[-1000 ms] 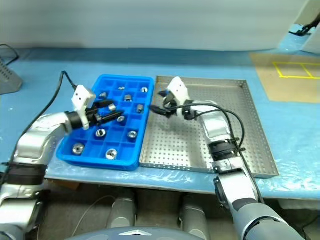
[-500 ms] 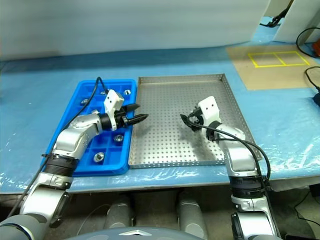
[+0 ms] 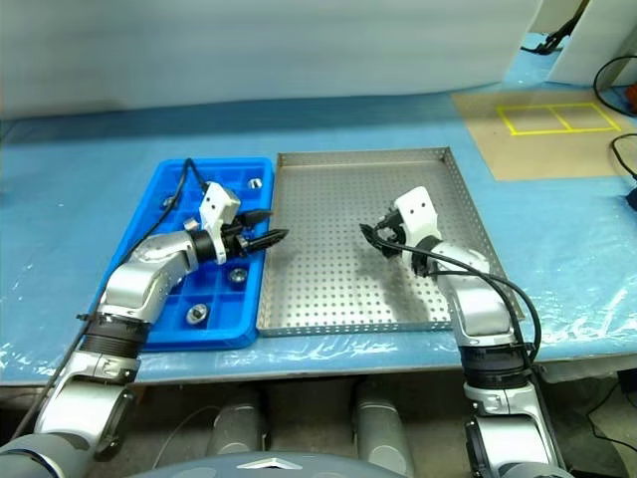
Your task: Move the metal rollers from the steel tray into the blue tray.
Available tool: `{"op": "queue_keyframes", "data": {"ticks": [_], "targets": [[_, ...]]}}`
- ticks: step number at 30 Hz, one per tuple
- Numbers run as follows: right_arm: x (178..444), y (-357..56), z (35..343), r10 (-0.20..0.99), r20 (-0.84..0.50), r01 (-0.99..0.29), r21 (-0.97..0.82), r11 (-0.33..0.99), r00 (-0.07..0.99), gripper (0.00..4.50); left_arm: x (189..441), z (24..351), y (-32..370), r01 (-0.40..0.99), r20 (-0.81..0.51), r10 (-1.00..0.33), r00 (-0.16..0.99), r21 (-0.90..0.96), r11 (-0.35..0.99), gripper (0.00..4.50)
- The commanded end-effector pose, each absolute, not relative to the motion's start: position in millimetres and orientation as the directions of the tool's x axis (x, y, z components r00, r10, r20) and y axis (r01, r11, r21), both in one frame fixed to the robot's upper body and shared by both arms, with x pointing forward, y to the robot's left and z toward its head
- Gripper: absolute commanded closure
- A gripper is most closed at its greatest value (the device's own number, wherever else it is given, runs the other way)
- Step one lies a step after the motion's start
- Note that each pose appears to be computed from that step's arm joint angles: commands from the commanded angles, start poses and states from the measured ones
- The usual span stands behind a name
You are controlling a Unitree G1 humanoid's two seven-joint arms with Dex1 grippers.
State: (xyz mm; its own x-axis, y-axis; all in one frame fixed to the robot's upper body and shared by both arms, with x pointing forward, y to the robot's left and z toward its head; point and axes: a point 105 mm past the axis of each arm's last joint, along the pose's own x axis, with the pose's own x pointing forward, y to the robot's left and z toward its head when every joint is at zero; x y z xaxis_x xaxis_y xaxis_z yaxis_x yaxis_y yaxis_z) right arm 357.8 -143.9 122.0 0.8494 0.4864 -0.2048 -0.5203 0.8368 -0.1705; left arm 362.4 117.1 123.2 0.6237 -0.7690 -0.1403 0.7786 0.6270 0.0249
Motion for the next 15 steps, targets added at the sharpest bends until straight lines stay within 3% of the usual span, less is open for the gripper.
{"op": "queue_keyframes", "data": {"ticks": [1, 15], "targets": [[357.9, -141.7, 136.9, 0.505, -0.156, -0.528, -0.196, 0.826, 0.849, 0.83, 362.4, 135.4, 123.1, 0.768, -0.106, -0.761, 0.640, 0.067, 0.637, 1.06], [360.7, -143.5, 140.2, 0.507, -0.166, -0.533, -0.227, 0.815, 0.846, 0.83, 362.6, 141.3, 113.6, 0.772, -0.062, -0.769, 0.636, 0.048, 0.634, 1.06]]}}
